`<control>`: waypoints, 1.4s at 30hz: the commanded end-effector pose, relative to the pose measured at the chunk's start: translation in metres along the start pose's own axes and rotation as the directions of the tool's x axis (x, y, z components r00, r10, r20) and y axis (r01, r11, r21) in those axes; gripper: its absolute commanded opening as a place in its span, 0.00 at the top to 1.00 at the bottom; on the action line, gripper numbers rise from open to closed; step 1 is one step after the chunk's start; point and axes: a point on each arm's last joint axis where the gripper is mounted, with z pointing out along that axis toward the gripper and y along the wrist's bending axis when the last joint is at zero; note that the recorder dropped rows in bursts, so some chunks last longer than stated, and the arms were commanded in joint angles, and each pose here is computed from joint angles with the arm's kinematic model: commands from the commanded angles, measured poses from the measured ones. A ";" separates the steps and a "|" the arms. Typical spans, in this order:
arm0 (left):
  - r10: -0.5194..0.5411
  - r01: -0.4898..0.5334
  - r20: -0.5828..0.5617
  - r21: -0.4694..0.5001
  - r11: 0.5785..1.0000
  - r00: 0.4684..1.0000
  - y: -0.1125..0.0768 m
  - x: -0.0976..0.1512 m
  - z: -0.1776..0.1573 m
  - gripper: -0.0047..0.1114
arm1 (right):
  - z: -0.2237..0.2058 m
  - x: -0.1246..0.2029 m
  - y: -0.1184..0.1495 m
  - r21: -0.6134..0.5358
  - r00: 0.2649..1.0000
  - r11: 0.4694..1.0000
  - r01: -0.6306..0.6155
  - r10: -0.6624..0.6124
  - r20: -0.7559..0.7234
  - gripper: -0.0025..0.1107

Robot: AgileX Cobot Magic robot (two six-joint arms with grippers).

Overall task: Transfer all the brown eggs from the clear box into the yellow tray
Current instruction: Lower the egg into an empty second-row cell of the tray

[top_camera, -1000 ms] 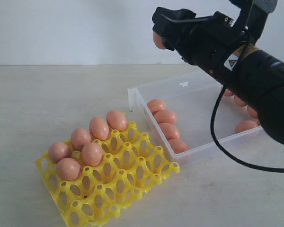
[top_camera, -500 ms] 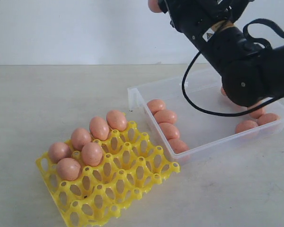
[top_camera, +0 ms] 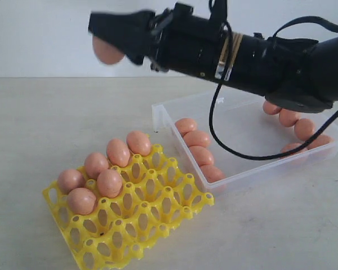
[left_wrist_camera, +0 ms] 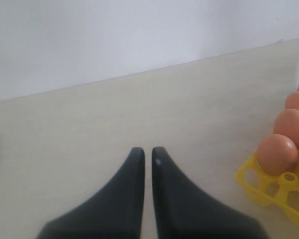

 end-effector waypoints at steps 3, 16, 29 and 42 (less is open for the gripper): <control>-0.003 0.003 0.002 0.008 1.000 1.000 -0.001 0.001 0.000 0.92 | -0.010 0.039 0.009 -0.156 0.888 0.983 0.096 -0.155 -0.433 0.98; -0.003 0.003 0.002 0.008 1.000 1.000 -0.001 0.001 0.000 0.92 | -0.018 0.052 -0.009 -0.066 0.773 0.969 0.238 -0.230 -0.591 0.98; -0.003 0.003 0.002 0.008 1.000 1.000 -0.001 0.001 0.000 0.92 | -0.003 0.097 -0.050 0.031 0.884 0.985 0.168 -0.137 -0.447 0.98; -0.003 0.003 0.002 0.008 1.000 1.000 -0.001 0.001 0.000 0.92 | -0.002 0.133 -0.069 0.069 0.918 0.996 0.059 -0.027 -0.396 0.98</control>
